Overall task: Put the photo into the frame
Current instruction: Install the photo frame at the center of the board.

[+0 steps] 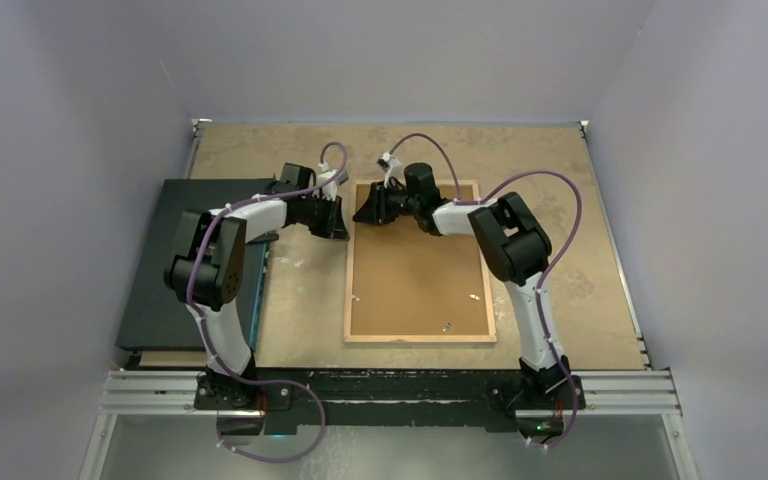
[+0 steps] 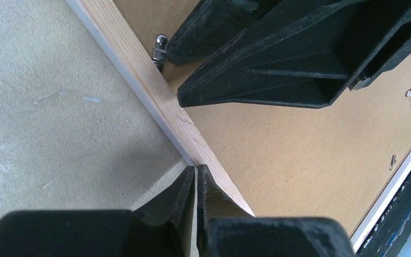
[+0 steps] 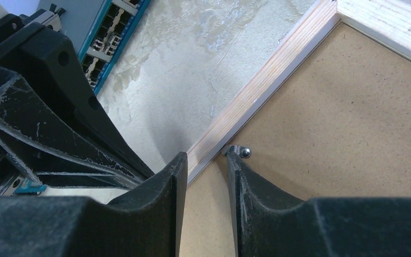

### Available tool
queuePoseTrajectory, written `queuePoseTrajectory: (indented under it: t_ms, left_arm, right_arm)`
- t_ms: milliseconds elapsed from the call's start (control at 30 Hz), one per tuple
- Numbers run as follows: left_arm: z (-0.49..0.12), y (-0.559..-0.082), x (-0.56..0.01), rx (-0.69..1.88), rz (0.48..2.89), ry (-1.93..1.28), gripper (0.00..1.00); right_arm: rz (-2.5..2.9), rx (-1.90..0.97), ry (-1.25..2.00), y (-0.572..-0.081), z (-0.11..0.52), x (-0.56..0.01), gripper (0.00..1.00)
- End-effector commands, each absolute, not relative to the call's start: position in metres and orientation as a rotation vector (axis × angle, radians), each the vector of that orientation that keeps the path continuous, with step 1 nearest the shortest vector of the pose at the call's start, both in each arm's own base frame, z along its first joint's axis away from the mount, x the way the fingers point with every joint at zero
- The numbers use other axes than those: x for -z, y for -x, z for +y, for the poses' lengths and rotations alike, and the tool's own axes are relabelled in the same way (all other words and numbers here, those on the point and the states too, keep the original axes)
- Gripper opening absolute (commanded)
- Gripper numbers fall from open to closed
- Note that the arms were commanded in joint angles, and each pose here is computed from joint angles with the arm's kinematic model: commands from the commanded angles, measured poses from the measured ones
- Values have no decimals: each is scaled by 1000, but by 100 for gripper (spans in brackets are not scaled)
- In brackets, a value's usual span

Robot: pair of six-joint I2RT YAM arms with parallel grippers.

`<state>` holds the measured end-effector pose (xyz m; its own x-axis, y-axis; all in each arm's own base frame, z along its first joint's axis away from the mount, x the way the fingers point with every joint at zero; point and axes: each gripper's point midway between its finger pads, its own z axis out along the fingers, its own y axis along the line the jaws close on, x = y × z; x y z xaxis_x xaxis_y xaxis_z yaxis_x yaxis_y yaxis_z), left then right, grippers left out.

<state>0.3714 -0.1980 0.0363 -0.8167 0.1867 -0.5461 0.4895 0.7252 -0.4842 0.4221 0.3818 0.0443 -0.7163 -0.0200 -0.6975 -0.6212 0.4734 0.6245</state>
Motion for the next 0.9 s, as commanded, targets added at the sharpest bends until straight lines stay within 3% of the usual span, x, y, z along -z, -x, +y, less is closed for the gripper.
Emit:
queuePoseTrajectory:
  t_ms: [0,567,733,800,867]
  left_arm:
    - [-196,-376,-37,834,2450,-515,2]
    - [-195,-374,-41,831,2442,-522,2]
    - [-194,-373,-45,832,2438,-529,2]
    - [-193,-371,-49,838,2436,-543,2]
    - [-191,-369,-53,841,2433,-563,2]
  right_arm:
    - [2074,-1243,498,-430,388,-44,36]
    - [2046,-1255,408,-416,401,-48,32]
    - [2006,-1340,414,-400,397,-84,33]
    - [1967,-1349,413,-399,391,-109,37]
    - [1934,-1325,388,-403,379,-134,48]
